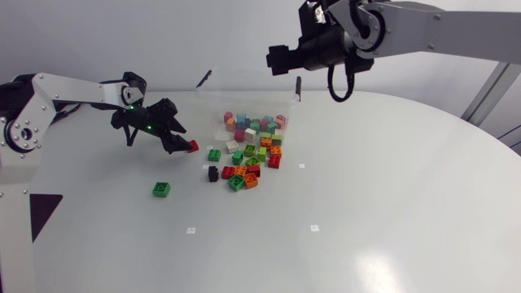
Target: Place the duplo bricks in the container
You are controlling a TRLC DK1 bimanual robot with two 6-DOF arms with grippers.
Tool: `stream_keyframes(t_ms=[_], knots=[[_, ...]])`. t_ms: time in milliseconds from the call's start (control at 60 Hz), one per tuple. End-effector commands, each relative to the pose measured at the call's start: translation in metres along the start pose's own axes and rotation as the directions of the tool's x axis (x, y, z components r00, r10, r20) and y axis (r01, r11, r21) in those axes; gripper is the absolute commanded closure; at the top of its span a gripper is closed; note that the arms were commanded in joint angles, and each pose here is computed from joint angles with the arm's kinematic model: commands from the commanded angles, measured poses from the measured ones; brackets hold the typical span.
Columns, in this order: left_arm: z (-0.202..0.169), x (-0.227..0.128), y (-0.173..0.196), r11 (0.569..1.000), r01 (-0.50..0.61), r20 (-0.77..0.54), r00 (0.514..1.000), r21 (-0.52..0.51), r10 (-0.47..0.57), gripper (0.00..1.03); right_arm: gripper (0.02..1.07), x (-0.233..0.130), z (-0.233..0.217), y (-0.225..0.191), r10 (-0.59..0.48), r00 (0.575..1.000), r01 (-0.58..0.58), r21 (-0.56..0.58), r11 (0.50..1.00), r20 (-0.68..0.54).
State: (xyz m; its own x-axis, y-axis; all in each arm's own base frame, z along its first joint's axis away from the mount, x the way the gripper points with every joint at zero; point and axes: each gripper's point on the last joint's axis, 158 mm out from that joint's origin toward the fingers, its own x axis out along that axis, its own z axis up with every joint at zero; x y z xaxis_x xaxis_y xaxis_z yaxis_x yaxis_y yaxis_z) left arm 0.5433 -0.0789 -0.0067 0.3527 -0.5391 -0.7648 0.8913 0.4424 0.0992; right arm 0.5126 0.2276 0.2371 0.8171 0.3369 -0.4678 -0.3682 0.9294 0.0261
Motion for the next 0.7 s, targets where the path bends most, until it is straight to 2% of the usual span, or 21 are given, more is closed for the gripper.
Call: stream_keyframes(t_ms=[0, 117, 283, 350, 400, 467, 517, 683], knots=[[-0.004, 0.016, -0.003, 0.999, 0.043, -0.001, 0.999, 0.017, -0.043, 0.07, 0.12, -0.014, -0.016, -0.006, -0.004, 1.0, 0.004, -0.01, 1.0, -0.007], [-0.006, 0.021, -0.004, 0.998, 0.064, -0.011, 0.998, 0.004, -0.064, 0.08, 0.12, -0.027, -0.03, -0.01, -0.002, 1.0, 0.002, -0.007, 1.0, -0.015], [-0.01, 0.028, -0.012, 0.995, 0.102, -0.026, 0.994, -0.012, -0.103, 0.21, 0.12, -0.036, -0.055, -0.01, 0.005, 0.999, -0.005, -0.006, 1.0, -0.044], [-0.012, 0.03, -0.014, 0.994, 0.112, -0.031, 0.993, -0.014, -0.113, 0.3, 0.12, -0.036, -0.074, -0.01, 0.005, 0.997, -0.005, -0.004, 1.0, -0.073], [-0.015, 0.031, -0.016, 0.993, 0.118, -0.035, 0.992, -0.019, -0.119, 0.45, 0.12, -0.035, -0.089, -0.007, 0.009, 0.996, -0.01, -0.01, 1.0, -0.092], [-0.017, 0.031, -0.019, 0.991, 0.13, -0.04, 0.991, -0.026, -0.131, 0.57, 0.12, -0.037, -0.103, -0.005, 0.015, 0.994, -0.018, -0.025, 1.0, -0.107], [-0.02, 0.029, -0.025, 0.988, 0.154, -0.05, 0.987, -0.02, -0.155, 0.74, 0.12, -0.038, -0.114, -0.003, 0.025, 0.991, -0.03, -0.033, 0.999, -0.128], [-0.016, 0.02, -0.035, 0.983, 0.179, -0.05, 0.982, -0.029, -0.18, 0.75, 0.12, -0.043, -0.136, 0.003, 0.063, 0.988, -0.07, -0.051, 0.996, -0.141]])
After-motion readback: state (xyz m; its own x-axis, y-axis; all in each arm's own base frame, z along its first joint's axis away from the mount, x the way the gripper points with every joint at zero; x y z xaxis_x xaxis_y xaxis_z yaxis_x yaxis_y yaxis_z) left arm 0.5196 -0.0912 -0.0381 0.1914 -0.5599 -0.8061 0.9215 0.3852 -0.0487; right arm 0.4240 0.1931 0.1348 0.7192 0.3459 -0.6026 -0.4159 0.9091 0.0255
